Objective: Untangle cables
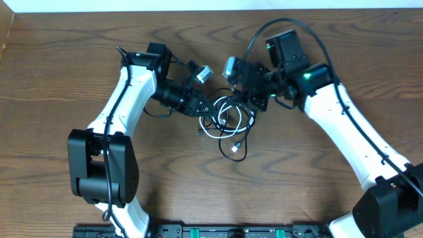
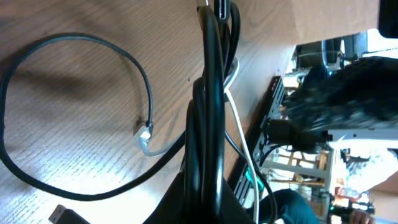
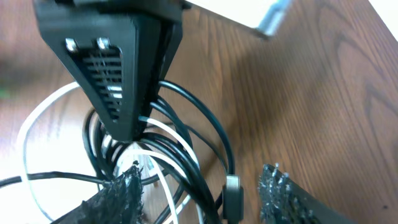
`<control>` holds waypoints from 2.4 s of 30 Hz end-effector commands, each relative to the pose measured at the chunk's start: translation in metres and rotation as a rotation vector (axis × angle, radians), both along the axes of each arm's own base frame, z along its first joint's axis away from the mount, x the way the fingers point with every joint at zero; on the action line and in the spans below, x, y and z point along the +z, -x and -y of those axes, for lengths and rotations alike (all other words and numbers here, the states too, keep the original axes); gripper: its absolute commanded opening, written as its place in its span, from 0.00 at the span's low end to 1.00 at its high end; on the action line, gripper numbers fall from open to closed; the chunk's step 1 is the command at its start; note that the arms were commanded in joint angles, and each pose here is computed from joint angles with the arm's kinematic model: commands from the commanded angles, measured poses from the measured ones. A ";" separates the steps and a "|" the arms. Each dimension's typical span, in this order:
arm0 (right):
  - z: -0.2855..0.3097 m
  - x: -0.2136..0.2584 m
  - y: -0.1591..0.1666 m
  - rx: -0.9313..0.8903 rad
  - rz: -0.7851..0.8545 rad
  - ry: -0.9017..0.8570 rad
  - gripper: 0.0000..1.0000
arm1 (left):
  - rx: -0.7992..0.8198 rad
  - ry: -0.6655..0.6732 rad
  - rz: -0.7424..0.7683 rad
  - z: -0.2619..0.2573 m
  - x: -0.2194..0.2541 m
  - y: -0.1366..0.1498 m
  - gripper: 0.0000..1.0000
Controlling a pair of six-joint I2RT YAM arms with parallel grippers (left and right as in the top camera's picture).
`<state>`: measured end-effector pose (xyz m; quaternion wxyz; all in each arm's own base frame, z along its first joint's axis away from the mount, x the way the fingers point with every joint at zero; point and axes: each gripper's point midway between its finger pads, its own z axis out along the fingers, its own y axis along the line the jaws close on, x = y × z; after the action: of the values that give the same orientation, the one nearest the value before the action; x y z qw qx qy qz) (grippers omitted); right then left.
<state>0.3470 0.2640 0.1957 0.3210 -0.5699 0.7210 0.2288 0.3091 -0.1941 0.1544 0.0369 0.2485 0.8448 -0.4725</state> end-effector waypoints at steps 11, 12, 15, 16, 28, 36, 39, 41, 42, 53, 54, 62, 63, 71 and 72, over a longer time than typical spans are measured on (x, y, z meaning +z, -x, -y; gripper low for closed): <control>-0.002 -0.002 0.017 0.057 0.044 0.102 0.41 | -0.035 0.201 0.067 0.014 0.026 -0.003 0.08; -0.002 -0.002 0.017 0.058 0.043 0.102 0.40 | -0.033 0.220 0.065 0.016 0.029 -0.003 0.08; -0.002 -0.002 0.017 0.057 0.043 0.102 0.22 | -0.025 0.277 0.057 0.019 0.039 -0.003 0.08; -0.002 -0.002 0.017 0.057 0.043 0.102 0.18 | -0.023 0.292 0.055 0.020 0.041 -0.003 0.08; 0.004 -0.010 0.028 0.061 -0.016 0.131 0.17 | -0.014 0.335 0.046 0.022 0.048 -0.004 0.08; 0.001 -0.008 0.038 0.087 -0.055 0.102 0.25 | -0.012 0.335 0.045 0.022 0.048 -0.005 0.08; -0.003 -0.006 0.042 0.106 -0.072 0.072 0.24 | -0.010 0.335 0.042 0.022 0.048 -0.005 0.08; -0.003 -0.006 0.043 0.109 -0.078 0.070 0.18 | -0.010 0.335 0.042 0.022 0.048 -0.005 0.08; -0.003 -0.006 0.044 0.109 -0.080 0.071 0.09 | -0.010 0.335 0.042 0.022 0.048 -0.005 0.08; -0.006 0.020 0.040 0.093 -0.045 -0.018 0.01 | 0.001 0.296 0.049 0.021 0.042 -0.011 0.08; -0.006 0.027 0.040 0.099 -0.037 -0.046 0.01 | 0.020 0.268 0.032 0.020 0.038 -0.014 0.08; 0.014 0.067 0.040 0.093 -0.023 -0.194 0.01 | 0.252 0.055 -0.100 0.008 0.009 -0.053 0.08; 0.015 0.069 0.040 0.094 -0.027 -0.207 0.01 | 0.298 0.018 -0.124 0.005 0.005 -0.058 0.08; 0.035 0.114 0.038 0.170 -0.046 -0.485 0.01 | 0.622 -0.237 -0.241 -0.025 -0.029 -0.087 0.07; 0.042 0.123 0.037 0.182 -0.043 -0.536 0.01 | 0.622 -0.237 -0.242 -0.025 -0.029 -0.087 0.08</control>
<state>0.3246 0.2261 0.2773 0.3923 -0.5330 0.6544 0.3658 0.3851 -0.1870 0.1421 0.0508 -0.0103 0.9063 -0.4195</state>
